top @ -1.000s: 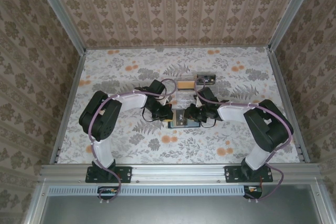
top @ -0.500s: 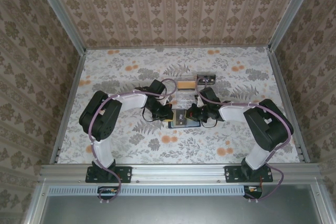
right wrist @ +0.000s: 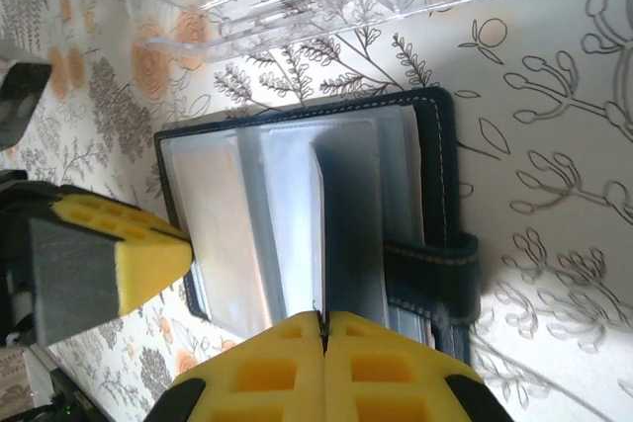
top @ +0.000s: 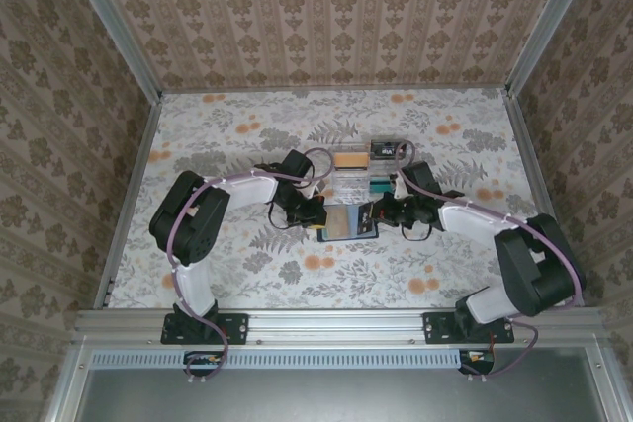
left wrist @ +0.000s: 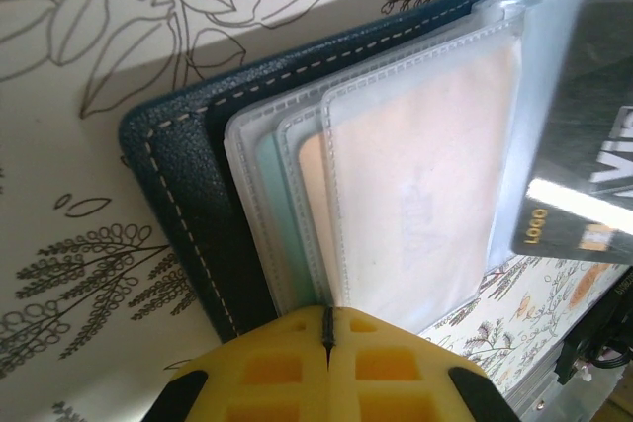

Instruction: Take the credit cards out of the card holder

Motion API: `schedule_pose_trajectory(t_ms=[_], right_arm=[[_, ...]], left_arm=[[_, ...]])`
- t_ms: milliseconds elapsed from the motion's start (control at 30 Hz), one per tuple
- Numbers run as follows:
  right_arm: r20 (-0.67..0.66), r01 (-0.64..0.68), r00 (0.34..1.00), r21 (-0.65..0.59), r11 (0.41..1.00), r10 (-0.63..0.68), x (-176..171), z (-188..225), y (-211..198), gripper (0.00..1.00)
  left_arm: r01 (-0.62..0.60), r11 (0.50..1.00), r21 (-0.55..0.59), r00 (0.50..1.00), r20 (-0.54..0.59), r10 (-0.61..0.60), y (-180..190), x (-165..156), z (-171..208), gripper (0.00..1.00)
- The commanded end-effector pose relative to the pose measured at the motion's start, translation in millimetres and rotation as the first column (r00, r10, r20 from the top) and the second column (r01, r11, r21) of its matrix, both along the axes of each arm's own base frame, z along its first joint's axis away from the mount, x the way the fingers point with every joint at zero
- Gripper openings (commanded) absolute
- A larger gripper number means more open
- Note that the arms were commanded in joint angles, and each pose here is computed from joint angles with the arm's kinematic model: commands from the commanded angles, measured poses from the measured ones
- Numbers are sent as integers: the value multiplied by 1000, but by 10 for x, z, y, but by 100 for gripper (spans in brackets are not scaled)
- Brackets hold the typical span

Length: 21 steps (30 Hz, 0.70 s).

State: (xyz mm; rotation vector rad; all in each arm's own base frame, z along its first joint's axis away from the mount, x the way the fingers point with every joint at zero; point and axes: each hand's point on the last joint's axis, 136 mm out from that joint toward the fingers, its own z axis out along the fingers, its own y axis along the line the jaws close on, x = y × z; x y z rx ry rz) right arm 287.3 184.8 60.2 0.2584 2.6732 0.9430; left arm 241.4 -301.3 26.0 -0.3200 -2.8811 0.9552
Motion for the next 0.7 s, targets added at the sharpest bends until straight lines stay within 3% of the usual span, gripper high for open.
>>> schedule_pose_trajectory(t_ms=[0,167,367,500,600,667], right_arm=[[23,-37,999,-56,998,38,-97,167,-96,0],[92,-98,990,-100,990,108,-87,508,-114,0],[179,-187,952,-301,935,248,-28,899,-298,0],[251,-249,880,-481,841,404,100,1152,-409,0],[292,-279,794,-605,746,534,232,1327,-458,0],[307,-287,718,-688,667,625,332,1430,-472,0]], left_arm=[[12,998,60,1000,-23,-11,98,-36,-106,0],[14,999,32,1000,0,-14,51,13,0,0],[4,1000,-25,998,67,-2,6,165,292,9],[-18,997,-74,992,123,27,30,302,575,32],[-43,993,-106,985,160,59,97,392,765,52],[-55,991,-126,979,186,78,147,441,883,58]])
